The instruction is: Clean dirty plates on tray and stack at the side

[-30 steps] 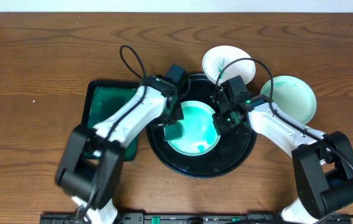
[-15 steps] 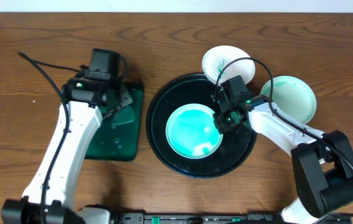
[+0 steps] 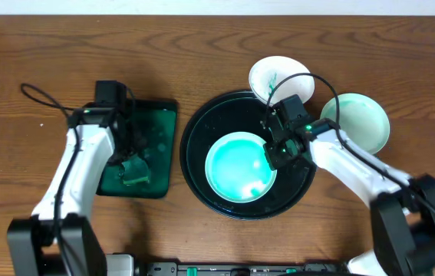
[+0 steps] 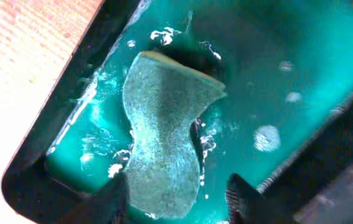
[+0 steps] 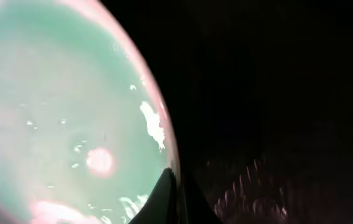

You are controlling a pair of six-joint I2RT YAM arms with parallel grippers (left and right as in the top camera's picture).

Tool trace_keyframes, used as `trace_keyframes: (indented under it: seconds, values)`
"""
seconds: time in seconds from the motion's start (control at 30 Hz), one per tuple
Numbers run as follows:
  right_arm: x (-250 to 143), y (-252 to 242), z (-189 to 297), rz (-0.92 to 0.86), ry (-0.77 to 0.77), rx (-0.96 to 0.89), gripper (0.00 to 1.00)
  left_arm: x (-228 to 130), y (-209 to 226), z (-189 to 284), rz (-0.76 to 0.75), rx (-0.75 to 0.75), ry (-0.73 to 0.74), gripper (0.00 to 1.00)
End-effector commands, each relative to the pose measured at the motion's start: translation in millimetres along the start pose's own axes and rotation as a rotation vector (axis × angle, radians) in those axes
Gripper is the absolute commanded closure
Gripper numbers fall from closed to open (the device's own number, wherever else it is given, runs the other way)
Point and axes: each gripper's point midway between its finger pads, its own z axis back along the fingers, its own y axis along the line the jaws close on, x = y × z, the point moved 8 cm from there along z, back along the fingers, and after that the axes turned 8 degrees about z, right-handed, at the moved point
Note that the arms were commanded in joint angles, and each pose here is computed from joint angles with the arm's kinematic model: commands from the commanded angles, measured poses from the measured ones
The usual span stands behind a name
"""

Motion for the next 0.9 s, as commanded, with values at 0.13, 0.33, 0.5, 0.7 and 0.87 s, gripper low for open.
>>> trace_keyframes:
  seconds: [0.13,0.33,0.5,0.7,0.87]
  values:
    - [25.4,14.1,53.6,0.081,-0.187,-0.177,0.99,6.3,9.2,70.9,0.06,-0.245,-0.139,0.28]
    - [80.1,32.1,77.2,0.121,-0.339,-0.174,0.99,-4.6,27.9,125.9,0.083,-0.366,-0.315,0.22]
    - [136.3,60.3,77.8,0.176,-0.443,-0.099,0.99,-22.0,39.7,157.5,0.078,-0.438,-0.413,0.21]
    - [188.7,105.7,57.3,0.275,-0.63,-0.109,0.99,-37.0,49.8,172.0,0.075,-0.464,-0.452,0.2]
    - [197.9,137.5,68.6,0.393,-0.758,-0.277,0.99,-42.5,53.2,168.1,0.078,-0.439,-0.416,0.2]
